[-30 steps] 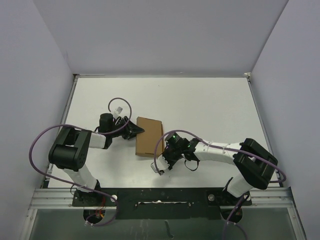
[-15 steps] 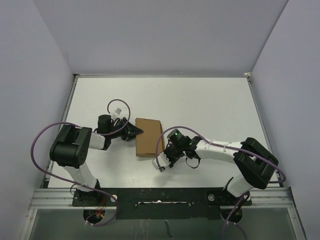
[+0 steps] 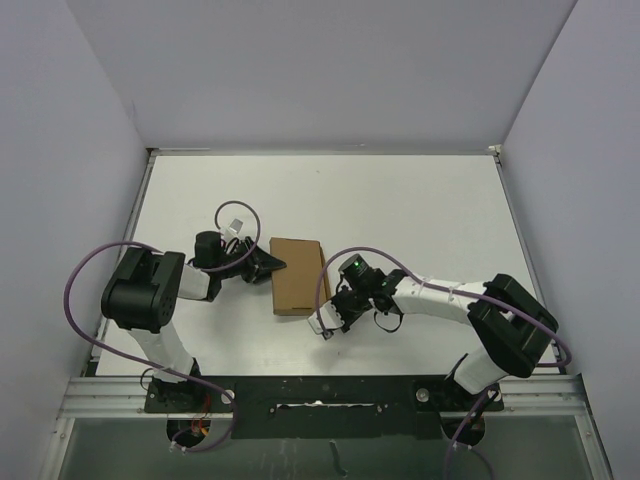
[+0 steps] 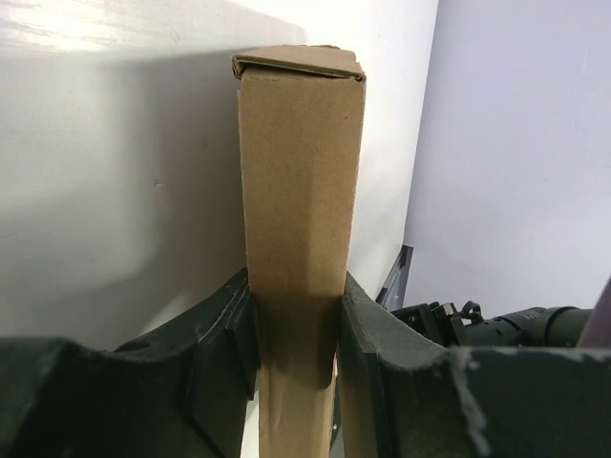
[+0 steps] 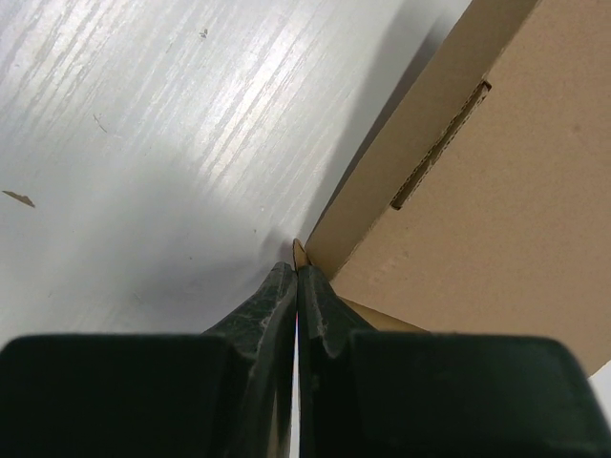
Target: Fold the paper box
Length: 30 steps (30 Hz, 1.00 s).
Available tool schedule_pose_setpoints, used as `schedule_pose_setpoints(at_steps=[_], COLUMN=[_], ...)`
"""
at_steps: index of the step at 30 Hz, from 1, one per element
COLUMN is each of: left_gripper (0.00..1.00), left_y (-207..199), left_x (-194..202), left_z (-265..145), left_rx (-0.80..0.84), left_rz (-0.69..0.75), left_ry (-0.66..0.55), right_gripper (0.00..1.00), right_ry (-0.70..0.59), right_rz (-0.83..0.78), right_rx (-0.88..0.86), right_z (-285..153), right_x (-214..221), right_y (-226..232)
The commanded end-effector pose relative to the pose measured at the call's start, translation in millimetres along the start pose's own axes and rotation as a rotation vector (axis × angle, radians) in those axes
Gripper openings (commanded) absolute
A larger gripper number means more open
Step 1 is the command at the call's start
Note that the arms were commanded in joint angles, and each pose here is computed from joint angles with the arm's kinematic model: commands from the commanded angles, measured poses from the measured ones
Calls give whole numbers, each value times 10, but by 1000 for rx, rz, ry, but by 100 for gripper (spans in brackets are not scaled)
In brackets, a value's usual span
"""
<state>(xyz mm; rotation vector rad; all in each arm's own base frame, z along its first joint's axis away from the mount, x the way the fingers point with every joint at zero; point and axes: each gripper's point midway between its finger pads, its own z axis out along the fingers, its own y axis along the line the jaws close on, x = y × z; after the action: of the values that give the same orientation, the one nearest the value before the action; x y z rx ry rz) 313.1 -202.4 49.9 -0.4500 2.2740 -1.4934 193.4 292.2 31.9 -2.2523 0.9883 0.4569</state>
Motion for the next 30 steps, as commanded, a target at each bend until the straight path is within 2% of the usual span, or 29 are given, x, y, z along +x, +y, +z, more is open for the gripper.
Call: schedule_pose_setpoints(at_steps=[1,30], left_gripper=[0,0], left_y=[30,53], left_x=[-52,-72], left_z=[-3,11], left_rx=[21,20], left_rz=[34,-10], left_ry=[-9,-12], right_gripper=[0,0], right_ry=[-19,-89], right_rz=[1,-71], right_rx=[5,-32], right_z=[-58,-94], right_x=[-20,-51], right_y=[-54,108])
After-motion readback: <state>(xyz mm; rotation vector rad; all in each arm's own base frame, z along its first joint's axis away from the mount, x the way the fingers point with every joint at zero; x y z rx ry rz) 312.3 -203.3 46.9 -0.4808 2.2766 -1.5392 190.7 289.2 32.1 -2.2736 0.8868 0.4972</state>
